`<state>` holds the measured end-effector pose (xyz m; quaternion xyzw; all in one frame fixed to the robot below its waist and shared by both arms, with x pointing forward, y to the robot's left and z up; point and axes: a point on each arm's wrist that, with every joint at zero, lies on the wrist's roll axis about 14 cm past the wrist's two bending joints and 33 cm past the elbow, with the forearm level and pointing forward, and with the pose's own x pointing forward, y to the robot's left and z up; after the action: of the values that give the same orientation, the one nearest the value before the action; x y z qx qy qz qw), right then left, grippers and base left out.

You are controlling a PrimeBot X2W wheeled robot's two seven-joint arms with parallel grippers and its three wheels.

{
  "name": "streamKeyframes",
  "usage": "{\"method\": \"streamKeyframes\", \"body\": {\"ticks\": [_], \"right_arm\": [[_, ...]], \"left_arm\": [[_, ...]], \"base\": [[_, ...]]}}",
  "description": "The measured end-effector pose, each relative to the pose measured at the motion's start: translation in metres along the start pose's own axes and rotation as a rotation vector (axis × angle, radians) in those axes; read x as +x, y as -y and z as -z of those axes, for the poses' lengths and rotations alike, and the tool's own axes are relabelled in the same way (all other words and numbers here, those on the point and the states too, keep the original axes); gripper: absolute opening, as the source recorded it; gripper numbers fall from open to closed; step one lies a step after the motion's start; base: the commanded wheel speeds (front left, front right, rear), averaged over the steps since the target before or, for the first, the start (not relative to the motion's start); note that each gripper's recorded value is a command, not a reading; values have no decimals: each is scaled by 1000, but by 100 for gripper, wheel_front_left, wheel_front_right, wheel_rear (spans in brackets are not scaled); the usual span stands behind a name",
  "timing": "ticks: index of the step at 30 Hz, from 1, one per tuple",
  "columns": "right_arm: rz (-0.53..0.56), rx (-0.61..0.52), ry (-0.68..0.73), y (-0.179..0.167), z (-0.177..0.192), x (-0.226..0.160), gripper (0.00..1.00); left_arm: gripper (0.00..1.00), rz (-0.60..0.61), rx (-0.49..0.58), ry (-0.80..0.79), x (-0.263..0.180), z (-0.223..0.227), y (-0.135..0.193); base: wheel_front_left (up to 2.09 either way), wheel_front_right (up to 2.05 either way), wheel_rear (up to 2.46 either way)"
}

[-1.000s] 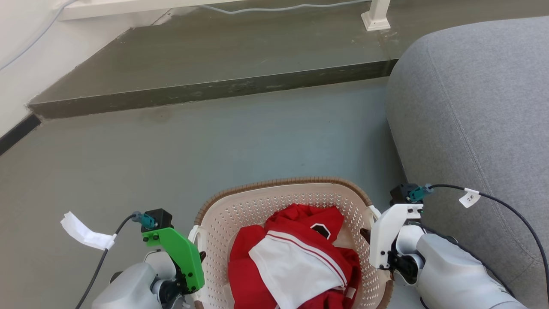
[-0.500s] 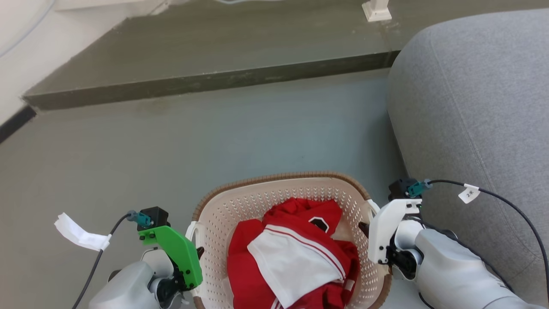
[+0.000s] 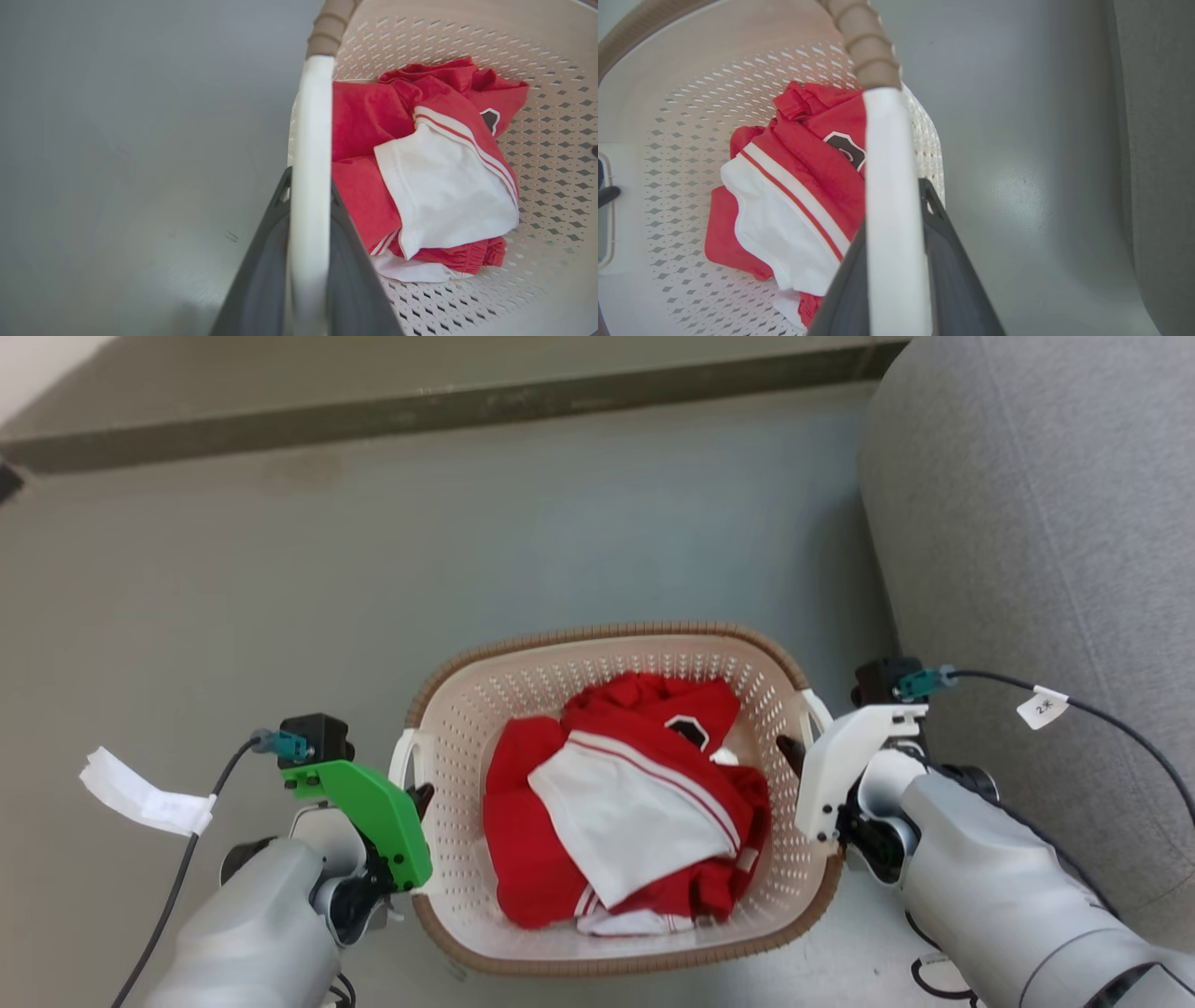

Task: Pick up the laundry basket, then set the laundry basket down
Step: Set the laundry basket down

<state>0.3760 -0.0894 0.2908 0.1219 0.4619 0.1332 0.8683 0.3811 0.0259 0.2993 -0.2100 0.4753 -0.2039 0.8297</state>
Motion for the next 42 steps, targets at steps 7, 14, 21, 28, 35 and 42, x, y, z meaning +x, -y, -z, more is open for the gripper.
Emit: {"method": "streamKeyframes", "body": {"ticks": [7,14,21,28,35,42], "right_arm": [[11,12,-2,9,3,18,0],[23,27,20,18,-1,35,0],[28,29,19,25,3,53,0],[27,26,30,30,0,70,0],[36,38,11,38,11,89,0],[32,41,-6,42,19,106,0]], "left_arm": [[0,2,-31,4,16,3,-9],[0,15,-49,53,32,-10,-14],[0,5,-64,50,48,-8,-27],[0,2,-62,59,62,-12,-38],[0,-3,-77,49,78,-5,-49],[0,-17,-99,44,91,1,-62]], "base": [[0,0,0],[0,0,0],[0,0,0],[0,0,0],[0,0,0],[0,0,0]]}}
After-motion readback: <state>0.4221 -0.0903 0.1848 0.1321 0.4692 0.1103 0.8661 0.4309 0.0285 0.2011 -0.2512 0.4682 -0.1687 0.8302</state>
